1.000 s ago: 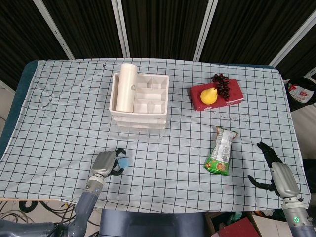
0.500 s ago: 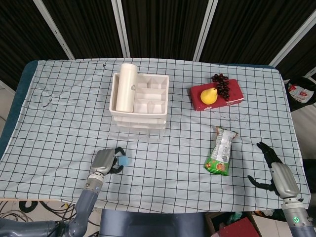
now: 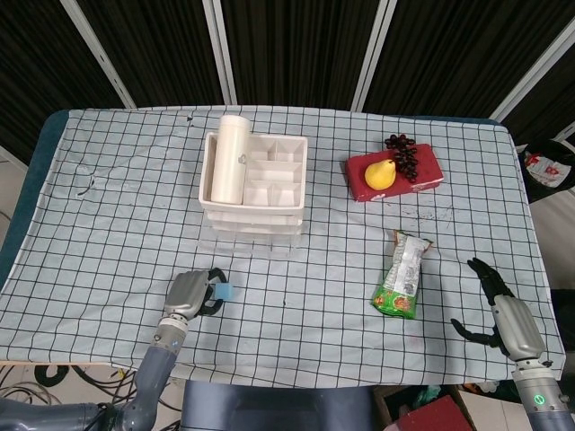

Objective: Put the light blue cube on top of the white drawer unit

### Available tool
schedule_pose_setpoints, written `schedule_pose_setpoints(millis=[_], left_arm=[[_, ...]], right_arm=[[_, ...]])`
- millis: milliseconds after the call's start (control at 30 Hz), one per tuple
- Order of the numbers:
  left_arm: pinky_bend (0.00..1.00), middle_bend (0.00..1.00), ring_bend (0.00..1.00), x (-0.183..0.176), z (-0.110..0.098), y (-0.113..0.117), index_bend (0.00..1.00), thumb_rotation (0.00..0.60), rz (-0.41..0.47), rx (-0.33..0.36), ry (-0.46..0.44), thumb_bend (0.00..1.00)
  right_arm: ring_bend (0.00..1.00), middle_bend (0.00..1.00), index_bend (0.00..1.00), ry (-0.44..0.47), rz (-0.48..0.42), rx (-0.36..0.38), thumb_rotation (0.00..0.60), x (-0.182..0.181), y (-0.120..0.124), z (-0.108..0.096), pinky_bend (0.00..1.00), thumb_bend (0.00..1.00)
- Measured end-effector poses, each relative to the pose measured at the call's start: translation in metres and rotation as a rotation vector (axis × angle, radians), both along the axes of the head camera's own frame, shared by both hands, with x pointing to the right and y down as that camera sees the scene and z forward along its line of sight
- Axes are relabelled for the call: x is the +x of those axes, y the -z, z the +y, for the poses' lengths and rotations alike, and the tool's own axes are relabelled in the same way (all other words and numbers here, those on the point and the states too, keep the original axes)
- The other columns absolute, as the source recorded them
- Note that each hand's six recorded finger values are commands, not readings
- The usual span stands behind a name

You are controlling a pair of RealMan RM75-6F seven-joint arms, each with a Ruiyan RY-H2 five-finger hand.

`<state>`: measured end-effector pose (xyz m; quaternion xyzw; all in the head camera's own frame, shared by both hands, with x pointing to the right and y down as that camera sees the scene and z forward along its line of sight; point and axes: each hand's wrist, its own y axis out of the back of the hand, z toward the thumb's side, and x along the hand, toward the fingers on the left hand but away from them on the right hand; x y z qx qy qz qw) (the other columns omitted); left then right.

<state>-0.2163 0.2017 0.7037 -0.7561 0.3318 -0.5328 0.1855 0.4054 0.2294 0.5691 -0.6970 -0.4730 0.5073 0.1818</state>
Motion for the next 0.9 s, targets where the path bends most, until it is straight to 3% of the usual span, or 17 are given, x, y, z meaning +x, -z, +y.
schedule_pose_setpoints(millis=[300, 633, 733, 900], left_arm=[[0.95, 1.00, 1.00, 0.004, -0.009, 0.040, 0.48, 0.600, 0.107, 0.140, -0.042, 0.36], [0.95, 1.00, 1.00, 0.024, -0.018, 0.112, 0.48, 0.600, 0.416, 0.324, -0.081, 0.35], [0.95, 1.00, 1.00, 0.027, -0.026, 0.124, 0.48, 0.600, 0.443, 0.379, -0.077, 0.35], [0.95, 1.00, 1.00, 0.031, -0.048, 0.128, 0.48, 0.600, 0.407, 0.431, -0.057, 0.35]], right_arm=[[0.00, 0.00, 0.00, 0.005, 0.005, 0.001, 0.600, 0.000, 0.000, 0.000, 0.15, 0.21], [0.00, 0.00, 0.00, 0.011, 0.007, 0.003, 0.600, -0.002, 0.000, 0.001, 0.15, 0.21], [0.00, 0.00, 0.00, 0.012, 0.007, 0.002, 0.600, -0.002, 0.000, 0.002, 0.15, 0.21], [0.00, 0.00, 0.00, 0.011, 0.006, 0.001, 0.600, -0.002, 0.000, 0.002, 0.15, 0.21]])
